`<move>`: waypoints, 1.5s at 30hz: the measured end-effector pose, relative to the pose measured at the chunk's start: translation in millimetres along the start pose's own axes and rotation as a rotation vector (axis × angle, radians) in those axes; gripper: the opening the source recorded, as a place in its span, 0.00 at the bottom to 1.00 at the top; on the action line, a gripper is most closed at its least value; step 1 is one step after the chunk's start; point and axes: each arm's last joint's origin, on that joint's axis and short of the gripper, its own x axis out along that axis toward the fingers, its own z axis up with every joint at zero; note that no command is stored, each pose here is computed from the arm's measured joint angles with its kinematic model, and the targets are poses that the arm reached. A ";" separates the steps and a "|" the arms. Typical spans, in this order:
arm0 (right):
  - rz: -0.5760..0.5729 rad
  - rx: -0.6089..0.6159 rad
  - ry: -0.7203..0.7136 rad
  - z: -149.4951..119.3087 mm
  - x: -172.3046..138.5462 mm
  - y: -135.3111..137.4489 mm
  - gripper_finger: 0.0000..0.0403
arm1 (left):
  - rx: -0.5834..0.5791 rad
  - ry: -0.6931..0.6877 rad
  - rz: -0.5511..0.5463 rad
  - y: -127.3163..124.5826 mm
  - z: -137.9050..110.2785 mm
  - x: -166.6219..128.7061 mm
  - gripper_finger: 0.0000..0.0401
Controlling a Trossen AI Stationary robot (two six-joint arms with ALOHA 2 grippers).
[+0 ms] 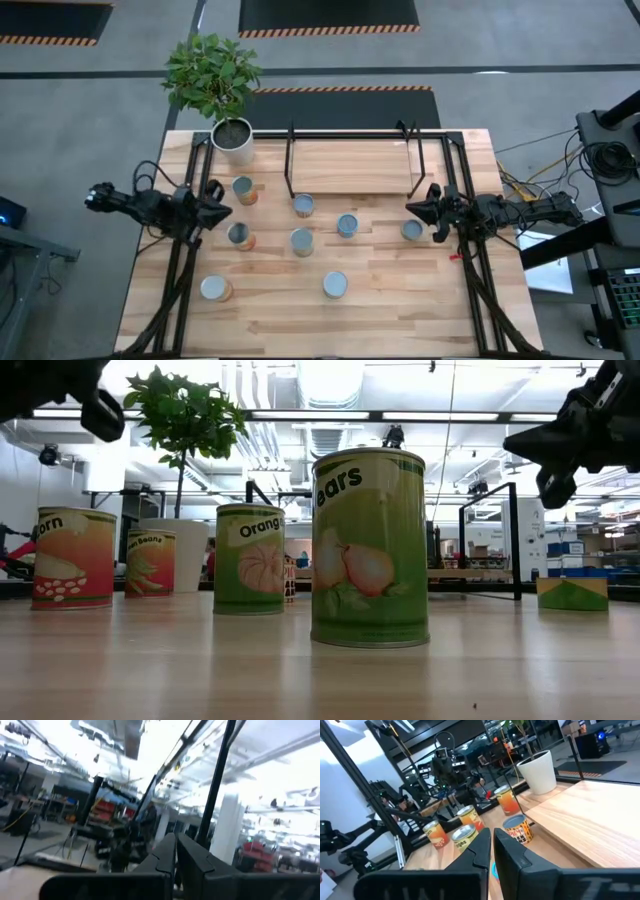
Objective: Pick and place cans onto a shelf
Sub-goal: Put the small canned corn on the shelf
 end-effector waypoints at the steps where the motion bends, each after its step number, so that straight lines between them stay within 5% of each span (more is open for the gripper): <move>1: 0.002 0.001 -0.004 0.4 0.0 0.2 0.03 | -0.001 -0.018 -0.002 -0.3 1.7 0.0 0.00; 8: -0.035 -0.004 -0.067 4.9 0.6 0.6 0.03 | 0.077 -0.089 0.013 -1.0 8.5 -0.4 0.00; 17: 0.022 -0.200 -0.142 14.3 9.5 9.0 0.03 | 0.058 -0.102 0.008 -1.3 9.7 -0.5 0.00; 29: -0.090 -0.538 -0.015 52.5 54.9 39.4 0.03 | 0.092 -0.162 0.001 -2.4 15.6 -1.3 0.00; 41: -0.149 -0.669 0.127 65.9 119.0 63.9 0.03 | 0.115 -0.249 -0.005 -4.6 26.9 -2.4 0.00; 45: -0.185 -0.724 0.309 59.5 135.0 65.1 0.03 | 0.120 -0.259 0.002 -5.0 29.8 -2.4 0.00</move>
